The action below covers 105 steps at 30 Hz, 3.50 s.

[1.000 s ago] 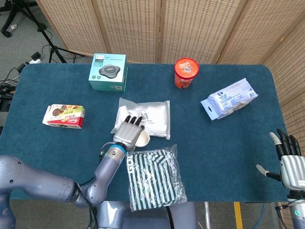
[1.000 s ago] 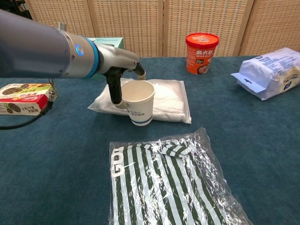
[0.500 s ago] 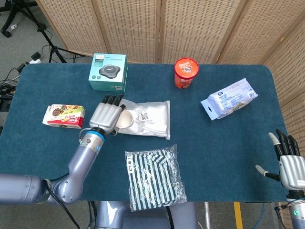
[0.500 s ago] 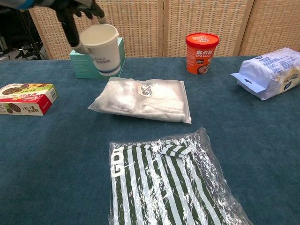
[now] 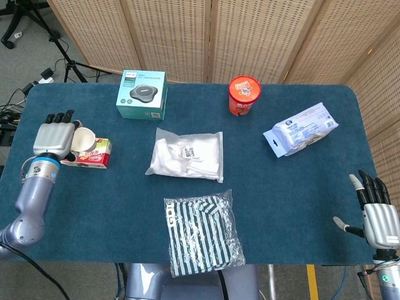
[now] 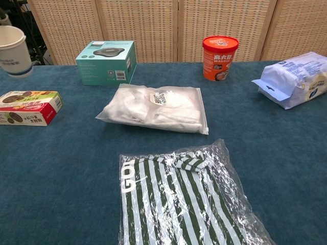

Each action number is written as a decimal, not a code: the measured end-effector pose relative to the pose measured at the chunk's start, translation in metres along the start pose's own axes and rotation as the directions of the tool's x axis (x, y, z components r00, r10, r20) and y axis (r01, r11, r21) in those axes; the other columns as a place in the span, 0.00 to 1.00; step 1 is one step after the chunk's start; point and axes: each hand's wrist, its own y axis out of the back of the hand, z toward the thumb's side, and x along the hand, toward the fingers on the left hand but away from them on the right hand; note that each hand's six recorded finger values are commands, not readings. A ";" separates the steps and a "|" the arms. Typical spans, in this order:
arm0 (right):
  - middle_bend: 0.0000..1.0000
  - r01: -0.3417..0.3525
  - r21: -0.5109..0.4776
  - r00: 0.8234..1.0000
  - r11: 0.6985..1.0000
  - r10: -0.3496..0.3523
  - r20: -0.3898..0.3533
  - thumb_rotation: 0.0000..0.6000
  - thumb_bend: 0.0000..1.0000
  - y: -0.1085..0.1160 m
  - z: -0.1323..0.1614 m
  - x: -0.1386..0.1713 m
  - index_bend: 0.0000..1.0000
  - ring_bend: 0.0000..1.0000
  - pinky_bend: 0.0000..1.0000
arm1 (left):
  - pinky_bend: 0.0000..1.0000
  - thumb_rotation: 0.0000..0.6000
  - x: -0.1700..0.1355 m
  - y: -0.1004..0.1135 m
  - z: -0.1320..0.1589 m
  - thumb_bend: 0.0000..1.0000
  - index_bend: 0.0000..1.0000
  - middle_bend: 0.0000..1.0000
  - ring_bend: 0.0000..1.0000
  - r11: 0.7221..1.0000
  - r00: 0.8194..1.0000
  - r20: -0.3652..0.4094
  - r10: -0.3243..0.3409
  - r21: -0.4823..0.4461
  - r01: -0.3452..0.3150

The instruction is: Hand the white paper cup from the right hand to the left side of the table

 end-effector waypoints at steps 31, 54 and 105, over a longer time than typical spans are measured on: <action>0.00 -0.045 -0.015 0.999 0.999 0.045 -0.006 1.00 0.05 -0.007 0.003 -0.001 0.00 0.00 0.00 | 0.00 1.00 0.058 -0.075 -0.057 0.32 0.32 0.00 0.00 1.000 0.998 -0.066 -0.020 0.003 0.020; 0.00 -0.048 -0.004 0.999 0.999 0.048 0.000 1.00 0.05 -0.009 0.002 -0.001 0.00 0.00 0.00 | 0.00 1.00 0.060 -0.081 -0.047 0.30 0.32 0.00 0.00 0.987 0.994 -0.078 -0.081 -0.143 0.069; 0.00 -0.008 -0.018 1.000 1.000 0.008 0.012 1.00 0.05 0.002 -0.002 0.001 0.00 0.00 0.00 | 0.00 1.00 -0.098 -0.075 -0.020 0.20 0.00 0.00 0.00 0.949 0.917 0.253 0.309 -0.152 -0.278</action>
